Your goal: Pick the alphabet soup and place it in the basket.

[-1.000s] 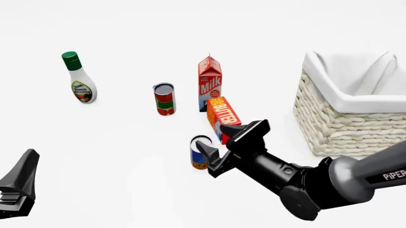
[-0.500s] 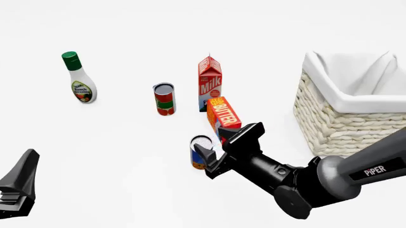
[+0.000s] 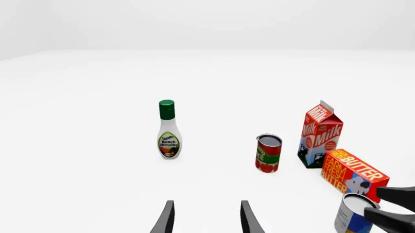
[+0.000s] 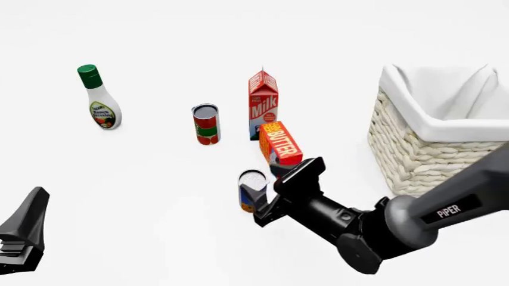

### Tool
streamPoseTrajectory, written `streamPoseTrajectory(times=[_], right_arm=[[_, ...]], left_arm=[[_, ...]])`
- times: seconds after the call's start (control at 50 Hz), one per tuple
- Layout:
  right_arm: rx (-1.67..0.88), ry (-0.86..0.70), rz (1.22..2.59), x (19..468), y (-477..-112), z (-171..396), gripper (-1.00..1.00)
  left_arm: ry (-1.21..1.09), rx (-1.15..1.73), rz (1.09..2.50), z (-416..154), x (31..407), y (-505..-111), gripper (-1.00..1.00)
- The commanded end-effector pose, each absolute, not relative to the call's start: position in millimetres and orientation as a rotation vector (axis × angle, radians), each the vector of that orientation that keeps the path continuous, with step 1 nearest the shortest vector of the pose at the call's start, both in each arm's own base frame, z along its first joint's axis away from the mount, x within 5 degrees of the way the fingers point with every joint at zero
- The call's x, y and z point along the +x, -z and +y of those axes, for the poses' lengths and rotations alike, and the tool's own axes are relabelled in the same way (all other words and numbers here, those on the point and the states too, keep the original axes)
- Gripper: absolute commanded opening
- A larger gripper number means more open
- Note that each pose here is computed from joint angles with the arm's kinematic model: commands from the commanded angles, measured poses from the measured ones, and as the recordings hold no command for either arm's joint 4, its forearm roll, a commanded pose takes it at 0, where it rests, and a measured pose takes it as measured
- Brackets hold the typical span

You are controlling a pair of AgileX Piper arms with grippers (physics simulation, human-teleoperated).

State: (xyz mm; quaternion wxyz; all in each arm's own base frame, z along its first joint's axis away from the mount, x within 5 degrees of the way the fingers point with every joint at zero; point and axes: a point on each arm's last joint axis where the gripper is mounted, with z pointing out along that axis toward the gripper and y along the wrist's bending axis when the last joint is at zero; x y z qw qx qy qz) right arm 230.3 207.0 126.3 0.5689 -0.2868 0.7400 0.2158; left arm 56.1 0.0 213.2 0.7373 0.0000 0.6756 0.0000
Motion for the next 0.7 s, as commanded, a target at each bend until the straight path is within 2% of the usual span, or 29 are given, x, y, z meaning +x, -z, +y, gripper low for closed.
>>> streamPoseTrajectory(times=[0.02, 0.7], right_arm=[[-0.678, -0.509, 1.749, 232, -120, 210, 1.00], [-0.680, -0.503, 1.779, 237, -103, 213, 1.00]], left_arm=[[0.000, 0.000, 1.484, 0, 56, -213, 1.00], [0.000, 0.000, 1.484, 0, 56, -213, 1.00]])
